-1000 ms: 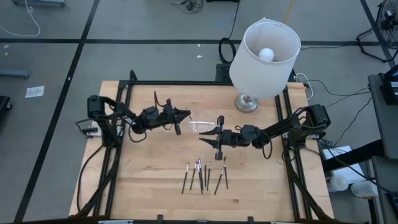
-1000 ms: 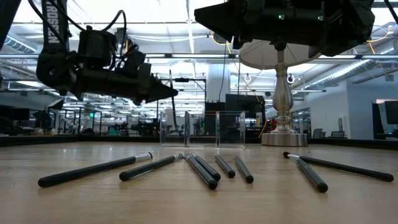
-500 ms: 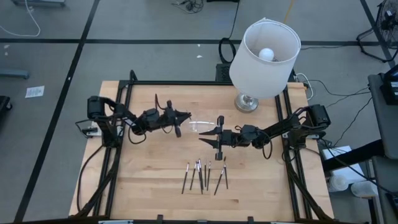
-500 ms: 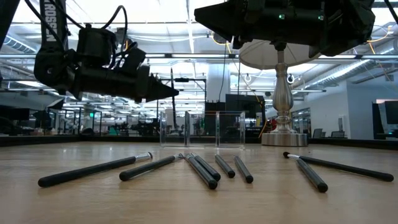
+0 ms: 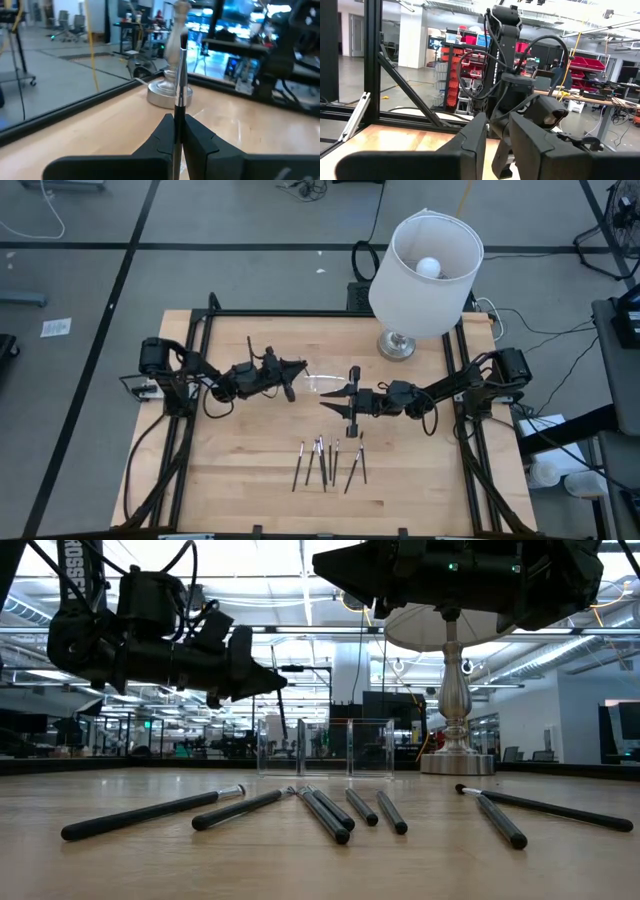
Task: Put items in baskets/containers
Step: Put the black liner brush transparent organizer
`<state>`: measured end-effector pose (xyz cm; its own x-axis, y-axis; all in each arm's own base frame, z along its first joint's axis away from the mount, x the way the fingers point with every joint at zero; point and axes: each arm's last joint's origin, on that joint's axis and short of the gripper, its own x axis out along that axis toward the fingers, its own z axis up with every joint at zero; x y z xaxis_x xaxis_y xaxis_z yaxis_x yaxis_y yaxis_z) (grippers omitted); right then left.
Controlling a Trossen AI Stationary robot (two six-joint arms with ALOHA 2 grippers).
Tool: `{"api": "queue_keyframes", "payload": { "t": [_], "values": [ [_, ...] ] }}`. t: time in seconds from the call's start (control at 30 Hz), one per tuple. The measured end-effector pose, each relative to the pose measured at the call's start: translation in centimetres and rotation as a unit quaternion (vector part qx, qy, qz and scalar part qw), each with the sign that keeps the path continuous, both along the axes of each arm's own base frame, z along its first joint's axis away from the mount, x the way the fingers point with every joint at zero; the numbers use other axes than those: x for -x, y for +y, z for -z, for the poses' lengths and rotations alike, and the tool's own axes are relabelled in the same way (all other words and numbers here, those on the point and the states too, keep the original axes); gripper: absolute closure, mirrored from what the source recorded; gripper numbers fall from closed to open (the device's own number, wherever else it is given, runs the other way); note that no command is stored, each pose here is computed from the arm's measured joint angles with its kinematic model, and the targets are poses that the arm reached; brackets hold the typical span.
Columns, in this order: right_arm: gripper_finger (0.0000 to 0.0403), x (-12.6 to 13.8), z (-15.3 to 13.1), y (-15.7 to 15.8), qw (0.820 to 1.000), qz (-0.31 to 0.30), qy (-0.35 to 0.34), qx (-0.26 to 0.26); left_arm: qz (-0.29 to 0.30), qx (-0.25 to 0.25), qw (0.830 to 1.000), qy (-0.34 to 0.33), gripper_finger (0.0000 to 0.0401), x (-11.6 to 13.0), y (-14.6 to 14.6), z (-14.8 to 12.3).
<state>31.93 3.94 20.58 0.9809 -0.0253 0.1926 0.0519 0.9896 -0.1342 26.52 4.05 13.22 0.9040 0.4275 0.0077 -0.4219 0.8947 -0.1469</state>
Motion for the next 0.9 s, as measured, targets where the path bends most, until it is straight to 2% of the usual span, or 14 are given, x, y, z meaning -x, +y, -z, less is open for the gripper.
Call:
{"api": "queue_keyframes", "payload": {
  "t": [0.3,0.47,0.67,0.9],
  "values": [
    [0.0328,0.0,0.0,0.0,1.000,0.000,0.000,0.000,-0.060,0.011,0.998,0.030,0.0385,-1.5,-1.7,-0.1],
    [0.0328,0.0,0.0,0.0,1.000,0.000,0.000,0.000,-0.065,0.011,0.997,0.034,0.0385,-1.5,-1.6,0.1],
    [0.0328,0.0,0.0,0.0,1.000,0.000,-0.001,0.000,-0.067,0.017,0.997,0.046,0.0385,-2.4,-1.6,1.7],
    [0.0328,0.0,0.0,0.0,1.000,0.000,0.000,0.000,-0.042,-0.002,0.998,0.052,0.0384,-3.3,-1.7,1.8]
  ]
}}
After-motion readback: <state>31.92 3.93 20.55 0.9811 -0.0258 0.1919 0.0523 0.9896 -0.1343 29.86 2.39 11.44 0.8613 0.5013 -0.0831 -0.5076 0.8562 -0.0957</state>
